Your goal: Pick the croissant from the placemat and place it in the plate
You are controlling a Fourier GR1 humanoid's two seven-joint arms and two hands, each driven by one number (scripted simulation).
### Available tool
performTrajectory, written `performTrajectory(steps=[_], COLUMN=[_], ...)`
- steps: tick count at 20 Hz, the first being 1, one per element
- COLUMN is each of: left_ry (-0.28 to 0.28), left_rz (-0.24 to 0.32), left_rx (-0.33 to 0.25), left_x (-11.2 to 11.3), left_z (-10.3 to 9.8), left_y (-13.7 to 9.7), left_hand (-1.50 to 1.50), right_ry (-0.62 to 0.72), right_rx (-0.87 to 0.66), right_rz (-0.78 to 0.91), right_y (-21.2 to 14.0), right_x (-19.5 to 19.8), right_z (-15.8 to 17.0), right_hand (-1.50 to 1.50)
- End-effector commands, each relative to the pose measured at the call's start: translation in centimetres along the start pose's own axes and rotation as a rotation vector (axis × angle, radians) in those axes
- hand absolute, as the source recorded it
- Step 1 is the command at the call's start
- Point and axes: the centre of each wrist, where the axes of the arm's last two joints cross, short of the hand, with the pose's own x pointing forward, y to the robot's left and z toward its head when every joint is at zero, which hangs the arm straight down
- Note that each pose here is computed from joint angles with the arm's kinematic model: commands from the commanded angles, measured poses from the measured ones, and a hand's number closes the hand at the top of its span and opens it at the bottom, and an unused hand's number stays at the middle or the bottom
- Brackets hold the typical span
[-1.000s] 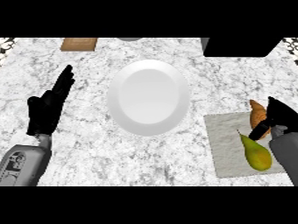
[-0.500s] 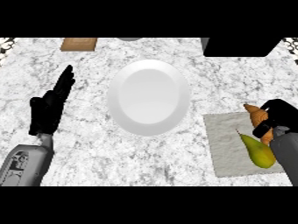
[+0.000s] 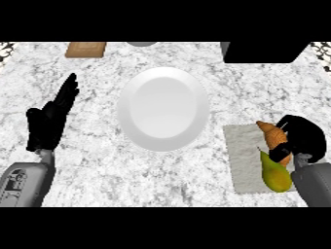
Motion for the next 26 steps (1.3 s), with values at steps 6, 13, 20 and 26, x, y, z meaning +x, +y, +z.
performTrajectory(steps=[6,13,20,26], left_ry=[0.002,0.014,-0.015,-0.027], left_rz=[0.002,0.001,0.001,-0.001], left_rx=[0.005,-0.003,0.005,-0.027], left_x=[0.4,-0.9,1.3,0.7], left_z=[0.6,0.1,-0.1,1.4], left_y=[1.6,-0.3,-1.3,-2.5], left_hand=[0.00,0.00,0.00,0.00], right_ry=[-0.339,-0.612,-0.712,-0.704], right_rx=[-0.268,-0.436,-0.312,-0.213], right_rz=[-0.177,-0.266,-0.379,-0.439], right_y=[-2.6,-7.4,-7.4,-6.8], right_x=[-0.2,1.5,9.1,15.7], right_z=[7.0,11.6,14.5,12.6], right_hand=[1.50,1.50,1.50,1.50])
